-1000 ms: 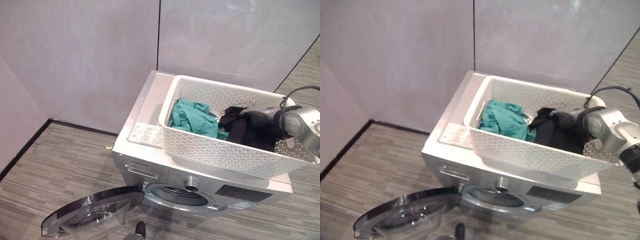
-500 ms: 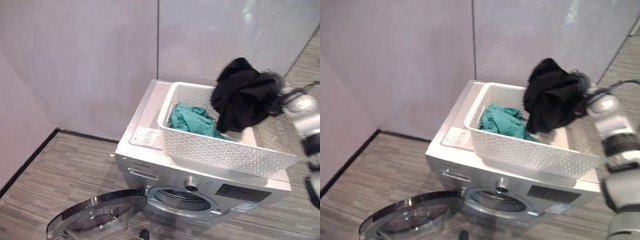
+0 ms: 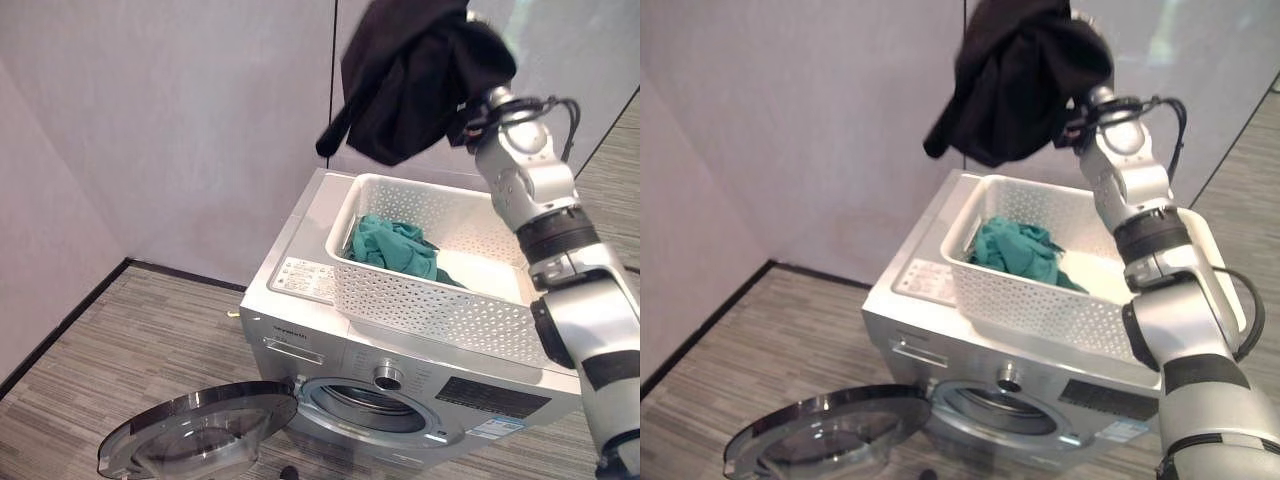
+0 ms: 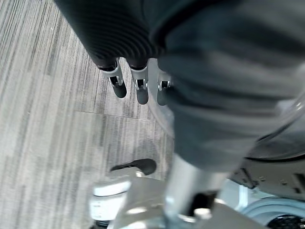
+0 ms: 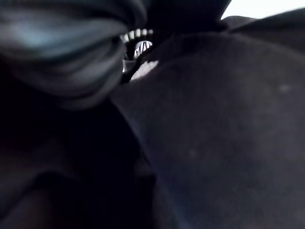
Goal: Grab the laundry basket,head to the washer,open it,put in the laundry and shut it.
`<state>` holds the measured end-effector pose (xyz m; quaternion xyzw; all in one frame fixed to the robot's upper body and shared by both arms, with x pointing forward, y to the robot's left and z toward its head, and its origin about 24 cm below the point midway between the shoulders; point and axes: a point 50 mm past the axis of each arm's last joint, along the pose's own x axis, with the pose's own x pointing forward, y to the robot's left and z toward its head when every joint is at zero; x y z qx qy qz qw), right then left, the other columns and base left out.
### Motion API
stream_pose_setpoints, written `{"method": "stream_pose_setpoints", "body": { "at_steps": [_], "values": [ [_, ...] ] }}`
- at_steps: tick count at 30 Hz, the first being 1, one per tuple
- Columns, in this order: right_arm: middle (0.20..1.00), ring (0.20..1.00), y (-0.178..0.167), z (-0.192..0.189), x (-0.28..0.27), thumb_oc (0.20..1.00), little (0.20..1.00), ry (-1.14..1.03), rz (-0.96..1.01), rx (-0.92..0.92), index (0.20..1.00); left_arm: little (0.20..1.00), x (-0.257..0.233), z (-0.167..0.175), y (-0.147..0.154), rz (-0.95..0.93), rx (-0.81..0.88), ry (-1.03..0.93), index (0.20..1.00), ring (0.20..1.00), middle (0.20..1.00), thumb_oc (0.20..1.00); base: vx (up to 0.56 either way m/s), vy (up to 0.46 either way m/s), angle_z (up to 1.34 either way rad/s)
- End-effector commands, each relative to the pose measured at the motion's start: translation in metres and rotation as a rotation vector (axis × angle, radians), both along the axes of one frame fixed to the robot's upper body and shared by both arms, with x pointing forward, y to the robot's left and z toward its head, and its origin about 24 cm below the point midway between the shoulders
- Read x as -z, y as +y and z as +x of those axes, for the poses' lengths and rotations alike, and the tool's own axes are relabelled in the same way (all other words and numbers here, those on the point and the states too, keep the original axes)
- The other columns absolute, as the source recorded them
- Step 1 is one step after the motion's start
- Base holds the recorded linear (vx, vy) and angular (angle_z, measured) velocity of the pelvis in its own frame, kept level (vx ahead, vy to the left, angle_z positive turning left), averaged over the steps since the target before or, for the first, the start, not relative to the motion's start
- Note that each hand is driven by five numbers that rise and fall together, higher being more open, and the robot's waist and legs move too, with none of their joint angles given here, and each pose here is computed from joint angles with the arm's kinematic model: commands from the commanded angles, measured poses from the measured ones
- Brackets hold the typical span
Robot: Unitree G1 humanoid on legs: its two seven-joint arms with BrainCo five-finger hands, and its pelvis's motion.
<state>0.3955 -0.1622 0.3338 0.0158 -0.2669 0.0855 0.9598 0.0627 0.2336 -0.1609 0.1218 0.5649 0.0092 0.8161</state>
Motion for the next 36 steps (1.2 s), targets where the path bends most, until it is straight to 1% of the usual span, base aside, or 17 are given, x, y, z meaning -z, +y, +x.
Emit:
{"method": "stream_pose_setpoints", "body": {
  "at_steps": [1,2,3,6,10,11,16,19,22,24,26,28,29,31,33,34,36],
  "values": [
    [0.200,0.200,-0.011,-0.015,-0.057,0.200,0.200,-0.197,0.119,0.056,0.200,1.000,-0.023,0.058,0.005,-0.049,0.048,-0.247,1.000,1.000,1.000,1.000,0.01,0.004,0.12],
    [0.200,0.200,-0.012,-0.015,-0.062,0.200,0.200,-0.200,0.129,0.065,0.200,1.000,-0.030,0.064,0.007,-0.058,0.075,-0.285,1.000,1.000,1.000,1.000,0.04,-0.001,0.24],
    [0.200,0.200,-0.009,-0.016,-0.073,0.200,0.200,-0.216,0.161,0.066,0.200,1.000,-0.051,0.078,0.013,-0.093,0.125,-0.383,1.000,1.000,1.000,1.000,0.04,0.002,0.25],
    [0.200,0.200,-0.006,-0.019,-0.083,0.200,0.200,-0.236,0.211,0.059,0.200,1.000,-0.079,0.090,0.017,-0.138,0.190,-0.490,1.000,1.000,1.000,1.000,0.02,0.004,0.14],
    [0.200,0.200,0.001,-0.024,-0.090,0.200,0.200,-0.276,0.281,0.007,0.200,1.000,-0.091,0.094,0.022,-0.131,0.221,-0.521,1.000,1.000,1.000,1.000,0.01,0.001,0.15],
    [0.200,0.200,0.010,-0.029,-0.094,0.200,0.200,-0.305,0.332,-0.050,0.200,1.000,-0.089,0.091,0.022,-0.131,0.202,-0.510,1.000,1.000,1.000,1.000,0.01,-0.005,0.10],
    [0.200,0.200,0.029,-0.045,-0.101,0.200,0.200,-0.388,0.354,-0.144,0.200,1.000,-0.083,0.090,0.013,-0.161,0.183,-0.498,1.000,1.000,1.000,1.000,0.00,-0.001,0.18],
    [0.200,0.200,0.043,-0.053,-0.094,0.200,0.200,-0.414,0.343,-0.224,0.200,1.000,-0.073,0.083,0.010,-0.156,0.181,-0.449,1.000,1.000,1.000,1.000,-0.01,0.001,0.05],
    [0.200,0.200,0.050,-0.055,-0.086,0.200,0.200,-0.410,0.343,-0.258,0.200,1.000,-0.064,0.075,0.008,-0.144,0.185,-0.398,1.000,1.000,1.000,1.000,0.00,0.000,0.00],
    [0.200,0.200,0.065,-0.062,-0.066,0.200,0.200,-0.398,0.352,-0.359,0.200,1.000,-0.036,0.051,0.005,-0.070,0.194,-0.238,1.000,1.000,1.000,1.000,-0.01,0.005,-0.04],
    [0.200,0.200,0.068,-0.064,-0.058,0.200,0.200,-0.392,0.357,-0.384,0.200,1.000,-0.030,0.046,0.002,-0.062,0.200,-0.205,1.000,1.000,1.000,1.000,-0.02,0.003,-0.11],
    [0.200,0.200,0.072,-0.071,-0.034,0.200,0.200,-0.367,0.371,-0.451,0.200,1.000,-0.015,0.029,-0.004,-0.036,0.175,-0.111,1.000,1.000,1.000,1.000,-0.03,0.005,-0.06],
    [0.200,0.200,0.072,-0.071,-0.034,0.200,0.200,-0.367,0.371,-0.451,0.200,1.000,-0.015,0.029,-0.004,-0.036,0.175,-0.111,1.000,1.000,1.000,1.000,-0.04,0.009,-0.27],
    [0.200,0.200,0.070,-0.091,0.000,0.200,0.200,-0.356,0.386,-0.566,0.200,1.000,0.001,0.007,-0.011,-0.007,0.142,0.016,1.000,1.000,1.000,1.000,-0.04,0.014,-0.28],
    [0.200,0.200,0.065,-0.106,0.020,0.200,0.200,-0.347,0.371,-0.644,0.200,1.000,0.005,0.000,-0.018,-0.016,0.149,0.050,1.000,1.000,1.000,1.000,-0.02,0.011,-0.07],
    [0.200,0.200,0.059,-0.112,0.028,0.200,0.200,-0.349,0.370,-0.652,0.200,1.000,0.006,-0.003,-0.019,-0.019,0.133,0.059,1.000,1.000,1.000,1.000,-0.03,0.000,-0.11],
    [0.200,0.200,0.055,-0.125,0.055,0.200,0.200,-0.299,0.387,-0.705,0.200,1.000,0.008,-0.008,-0.024,-0.042,0.122,0.076,1.000,1.000,1.000,1.000,-0.02,-0.009,-0.15]
  ]
}}
